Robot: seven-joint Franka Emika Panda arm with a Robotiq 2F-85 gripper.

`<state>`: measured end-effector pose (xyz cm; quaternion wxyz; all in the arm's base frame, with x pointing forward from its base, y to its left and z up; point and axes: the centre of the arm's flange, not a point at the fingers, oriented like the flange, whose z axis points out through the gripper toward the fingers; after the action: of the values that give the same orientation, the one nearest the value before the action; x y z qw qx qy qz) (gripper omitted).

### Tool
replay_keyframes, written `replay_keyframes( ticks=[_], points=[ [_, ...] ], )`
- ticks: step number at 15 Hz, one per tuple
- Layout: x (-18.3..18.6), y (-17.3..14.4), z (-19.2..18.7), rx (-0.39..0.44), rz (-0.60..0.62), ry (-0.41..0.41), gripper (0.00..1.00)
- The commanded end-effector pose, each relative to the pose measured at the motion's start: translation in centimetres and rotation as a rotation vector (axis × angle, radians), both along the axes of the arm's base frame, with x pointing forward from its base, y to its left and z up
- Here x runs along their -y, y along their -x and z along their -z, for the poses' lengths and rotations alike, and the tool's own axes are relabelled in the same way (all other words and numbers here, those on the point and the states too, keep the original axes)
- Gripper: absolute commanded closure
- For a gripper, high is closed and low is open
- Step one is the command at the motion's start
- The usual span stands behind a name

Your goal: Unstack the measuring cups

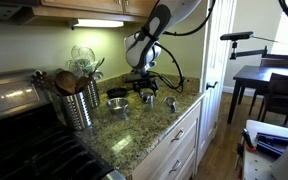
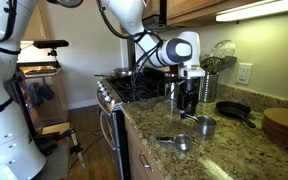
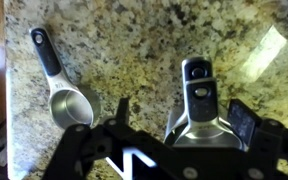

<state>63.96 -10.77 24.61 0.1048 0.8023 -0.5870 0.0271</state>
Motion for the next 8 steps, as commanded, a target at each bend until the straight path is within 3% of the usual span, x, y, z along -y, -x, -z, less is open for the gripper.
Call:
replay_keyframes(
  ticks=[1, 2, 8],
  points=[
    [0.86, -0.75, 0.65, 0.009, -0.014, -0.026, 0.13],
    [0.92, -0.90, 0.77, 0.008, -0.015, -0.025, 0.27],
    [0.99, -1.41, 1.23, 0.003, -0.029, -0.031, 0.65]
  ],
)
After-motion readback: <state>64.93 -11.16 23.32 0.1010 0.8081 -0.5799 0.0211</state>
